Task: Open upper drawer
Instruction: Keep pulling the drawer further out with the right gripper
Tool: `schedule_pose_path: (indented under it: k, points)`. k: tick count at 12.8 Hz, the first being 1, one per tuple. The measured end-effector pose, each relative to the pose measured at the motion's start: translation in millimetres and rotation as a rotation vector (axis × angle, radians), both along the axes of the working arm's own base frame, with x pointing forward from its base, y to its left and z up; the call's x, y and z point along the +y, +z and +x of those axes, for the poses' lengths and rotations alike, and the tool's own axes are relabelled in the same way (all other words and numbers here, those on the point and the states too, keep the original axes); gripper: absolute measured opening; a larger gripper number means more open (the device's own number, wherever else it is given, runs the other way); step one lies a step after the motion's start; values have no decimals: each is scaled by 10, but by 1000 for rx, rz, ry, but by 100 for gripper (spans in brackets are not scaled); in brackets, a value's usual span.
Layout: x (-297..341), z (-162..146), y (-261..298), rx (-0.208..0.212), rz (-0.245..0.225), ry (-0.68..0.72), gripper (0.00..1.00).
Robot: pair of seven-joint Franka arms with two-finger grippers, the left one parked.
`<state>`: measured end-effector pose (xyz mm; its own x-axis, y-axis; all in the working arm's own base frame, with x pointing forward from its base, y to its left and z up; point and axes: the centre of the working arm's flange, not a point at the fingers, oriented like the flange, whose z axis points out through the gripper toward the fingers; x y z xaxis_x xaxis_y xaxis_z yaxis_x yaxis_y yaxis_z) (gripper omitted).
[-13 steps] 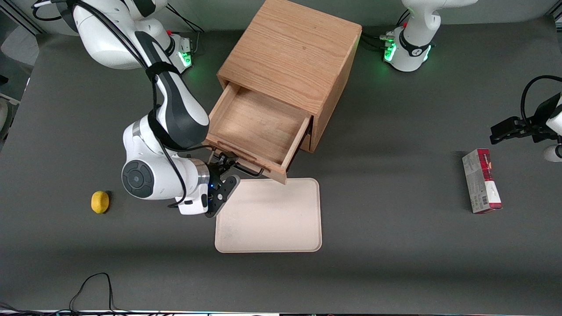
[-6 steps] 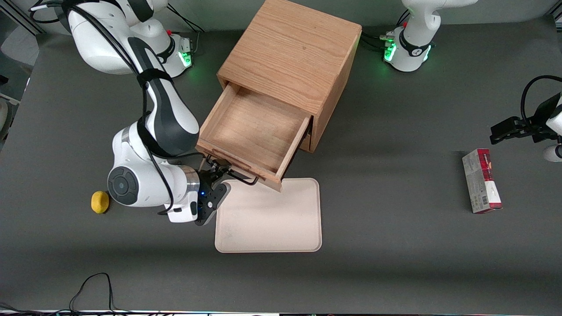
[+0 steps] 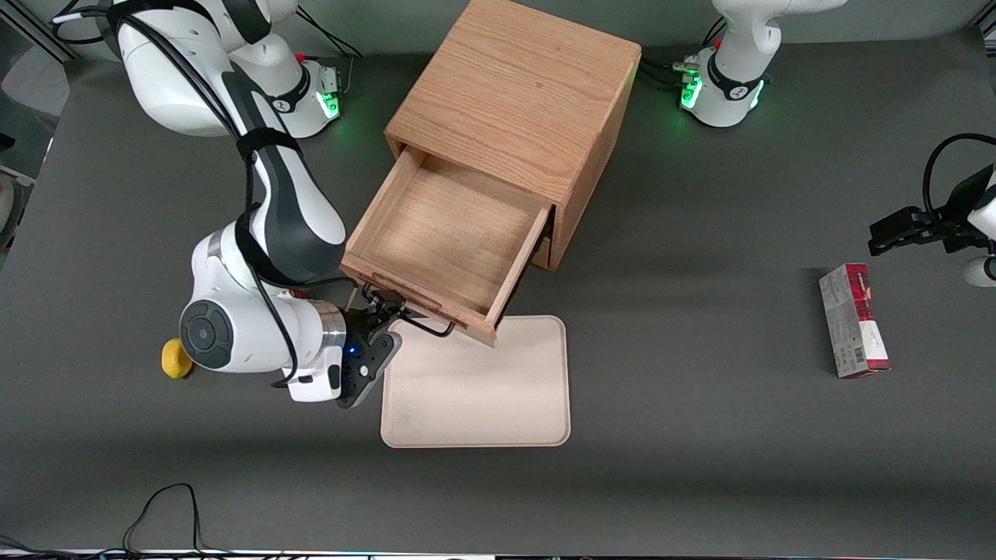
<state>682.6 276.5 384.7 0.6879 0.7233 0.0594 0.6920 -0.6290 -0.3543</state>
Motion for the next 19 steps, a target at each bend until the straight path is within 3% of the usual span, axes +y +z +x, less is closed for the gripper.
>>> schedule_pose_path:
  k: [10, 19]
  points:
    - [-353, 193, 8, -18, 40, -76, 100]
    - [-454, 242, -44, -4, 69, -107, 100]
